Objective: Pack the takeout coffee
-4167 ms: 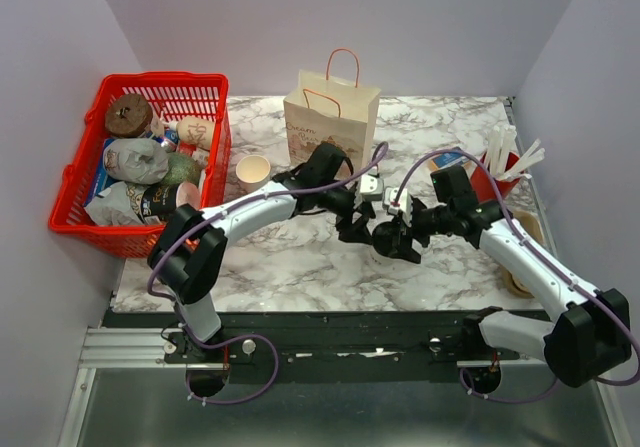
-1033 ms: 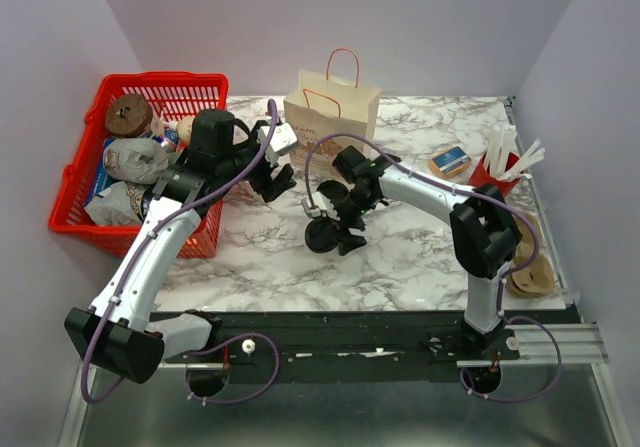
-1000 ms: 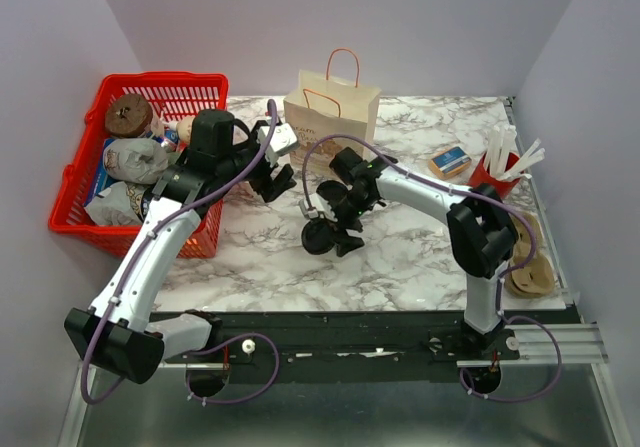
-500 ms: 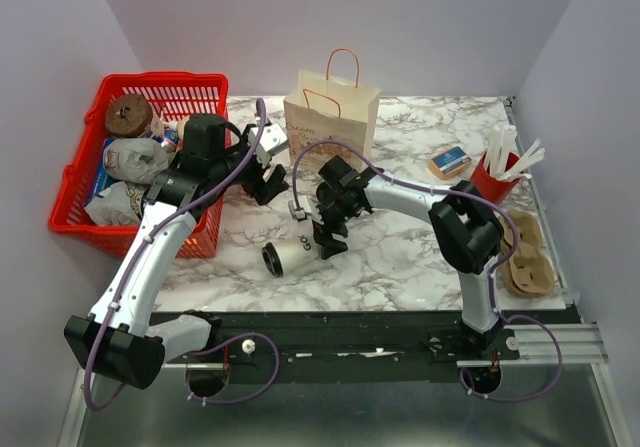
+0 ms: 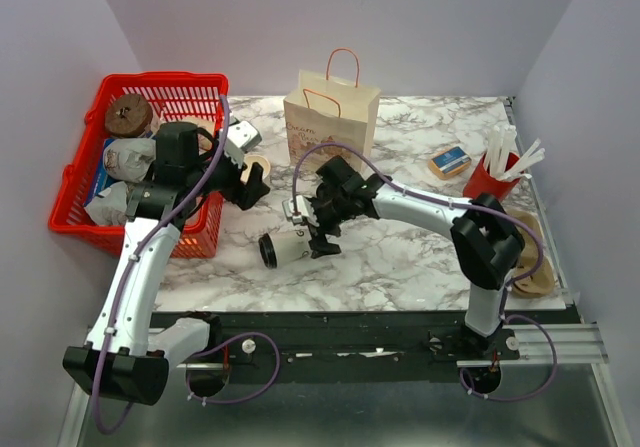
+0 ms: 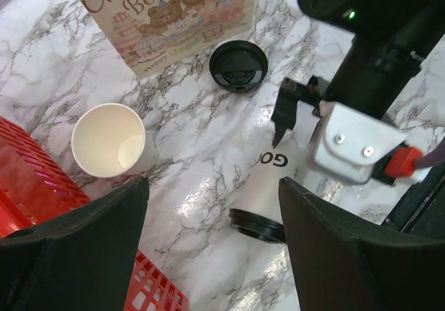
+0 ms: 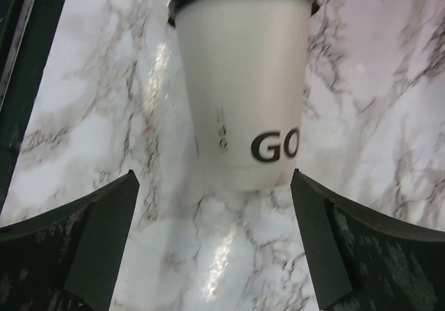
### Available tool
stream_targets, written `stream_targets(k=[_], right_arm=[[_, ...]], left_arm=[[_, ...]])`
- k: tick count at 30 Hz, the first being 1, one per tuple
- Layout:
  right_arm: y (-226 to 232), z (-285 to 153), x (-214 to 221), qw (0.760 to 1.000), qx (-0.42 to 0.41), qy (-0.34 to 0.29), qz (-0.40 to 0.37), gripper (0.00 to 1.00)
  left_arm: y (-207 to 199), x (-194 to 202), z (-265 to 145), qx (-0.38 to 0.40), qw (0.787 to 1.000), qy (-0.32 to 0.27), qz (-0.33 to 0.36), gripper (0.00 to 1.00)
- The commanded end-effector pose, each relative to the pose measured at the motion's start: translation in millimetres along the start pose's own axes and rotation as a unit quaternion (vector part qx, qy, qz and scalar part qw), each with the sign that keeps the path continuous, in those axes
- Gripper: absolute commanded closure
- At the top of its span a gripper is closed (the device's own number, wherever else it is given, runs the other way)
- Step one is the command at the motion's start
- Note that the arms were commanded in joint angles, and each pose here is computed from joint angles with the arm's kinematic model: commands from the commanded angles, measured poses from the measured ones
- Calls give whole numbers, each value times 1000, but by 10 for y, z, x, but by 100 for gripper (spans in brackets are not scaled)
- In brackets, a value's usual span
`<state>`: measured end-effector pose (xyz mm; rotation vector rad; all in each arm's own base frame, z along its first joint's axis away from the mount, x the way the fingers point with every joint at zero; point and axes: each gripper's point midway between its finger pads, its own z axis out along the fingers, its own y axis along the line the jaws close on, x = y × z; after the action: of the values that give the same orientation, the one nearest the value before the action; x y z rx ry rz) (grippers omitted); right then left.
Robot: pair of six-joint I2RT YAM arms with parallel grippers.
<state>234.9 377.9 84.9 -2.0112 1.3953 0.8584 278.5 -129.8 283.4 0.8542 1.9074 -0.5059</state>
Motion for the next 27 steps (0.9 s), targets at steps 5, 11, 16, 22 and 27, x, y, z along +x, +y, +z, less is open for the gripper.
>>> stream_targets(k=[5,11,16,22,27], right_arm=[[-412,633,-170,999,33,16,-23,0],[-421,753,-137,998,36,46,-28,3],[-306,747,10,997,19,71,-19,13],[-307,530,-188,999,32,19,34,23],[-260,92,-554,992,13,-66,107,23]], left_arm=[[-27,-381,-213,-13,997,-53,-53,17],[-61,-327,-348,-30,997,-54,-49,16],[-53,-318,-374,-36,996,-60,-53,16],[-57,-284,-340,-26,997,-55,-45,16],[-212,-179,-334,22,999,-38,-7,14]])
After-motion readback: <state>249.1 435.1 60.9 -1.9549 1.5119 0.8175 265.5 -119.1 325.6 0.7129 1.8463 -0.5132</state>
